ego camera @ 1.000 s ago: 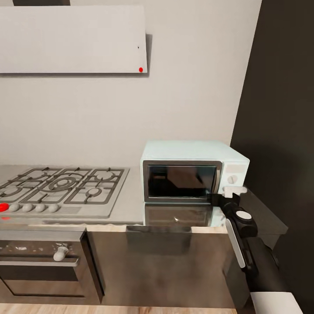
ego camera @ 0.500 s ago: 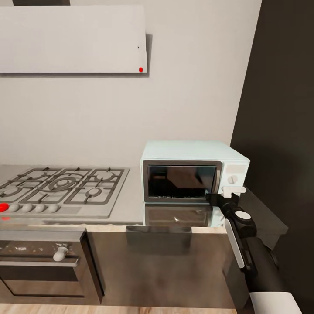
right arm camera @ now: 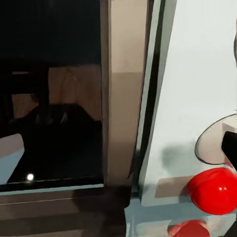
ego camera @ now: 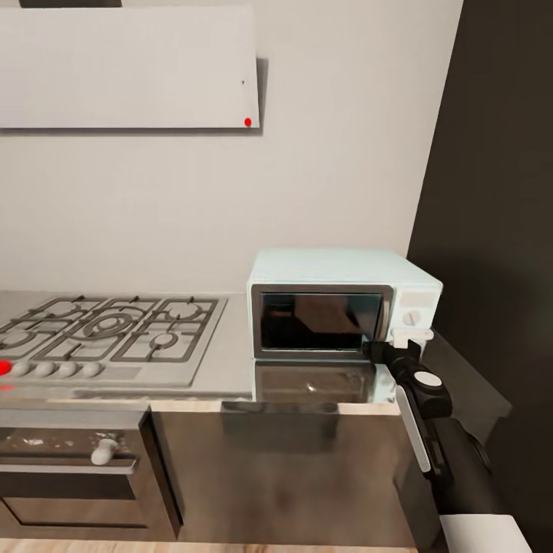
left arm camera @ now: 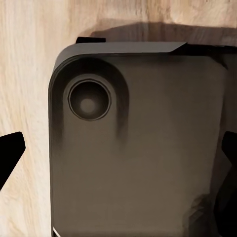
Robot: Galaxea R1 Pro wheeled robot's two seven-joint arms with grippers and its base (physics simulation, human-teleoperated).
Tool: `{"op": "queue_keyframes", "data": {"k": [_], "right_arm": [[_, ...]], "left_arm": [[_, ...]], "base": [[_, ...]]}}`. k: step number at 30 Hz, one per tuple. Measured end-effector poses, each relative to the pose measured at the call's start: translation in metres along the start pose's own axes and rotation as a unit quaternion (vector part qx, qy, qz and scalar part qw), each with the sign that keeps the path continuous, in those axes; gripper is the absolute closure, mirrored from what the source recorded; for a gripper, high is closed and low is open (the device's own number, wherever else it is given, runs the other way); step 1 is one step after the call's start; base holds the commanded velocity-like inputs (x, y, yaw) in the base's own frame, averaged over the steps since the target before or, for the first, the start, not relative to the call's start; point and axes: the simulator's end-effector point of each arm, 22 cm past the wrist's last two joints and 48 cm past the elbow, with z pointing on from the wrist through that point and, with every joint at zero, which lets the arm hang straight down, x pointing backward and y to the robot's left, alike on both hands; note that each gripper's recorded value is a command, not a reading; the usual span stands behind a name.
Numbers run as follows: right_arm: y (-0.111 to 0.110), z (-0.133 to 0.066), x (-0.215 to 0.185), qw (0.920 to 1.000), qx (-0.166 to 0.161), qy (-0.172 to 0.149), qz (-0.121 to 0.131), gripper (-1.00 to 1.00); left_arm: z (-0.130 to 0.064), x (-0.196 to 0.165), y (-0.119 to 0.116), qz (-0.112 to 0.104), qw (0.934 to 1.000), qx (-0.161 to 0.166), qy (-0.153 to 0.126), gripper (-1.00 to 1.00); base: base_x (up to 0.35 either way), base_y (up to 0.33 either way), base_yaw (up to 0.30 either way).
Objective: In the kitchen, take the popcorn bag from the countertop, put it into the microwave, and heat it until the popcorn is cooked so the cooked popcorn ends up inside the bag.
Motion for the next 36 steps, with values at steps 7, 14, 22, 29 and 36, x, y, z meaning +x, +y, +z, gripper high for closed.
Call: {"op": "queue_keyframes", "data": {"k": [7,14,22,29,36], "right_arm": [[0.0,0.0,0.0,1.0,0.0,0.0,0.0,-1.0],[0.0,0.0,-0.001,1.0,-0.001,-0.001,-0.001,1.0],[-0.007,0.0,-0.001,0.9999,0.011,0.0,-0.011,1.0],[-0.008,0.0,-0.001,0.9998,0.013,0.001,-0.014,1.0],[-0.013,0.001,0.0,0.9997,0.019,0.001,-0.012,1.0]], "left_arm": [[0.0,0.0,0.0,0.001,1.0,0.0,-0.001,-1.0],[0.0,0.0,0.0,0.0,1.0,0.0,0.0,-1.0],[0.0,0.0,0.0,0.0,1.0,0.0,0.0,-1.0],[0.0,0.0,0.0,0.0,1.0,0.0,-0.001,-1.0],[0.0,0.0,0.001,-0.002,1.0,-0.002,0.0,-1.0]], "base": [[0.043,0.0,0.0],[0.001,0.0,0.0],[0.0,0.0,0.0],[0.0,0.0,0.0],[-0.195,0.067,0.0]]}}
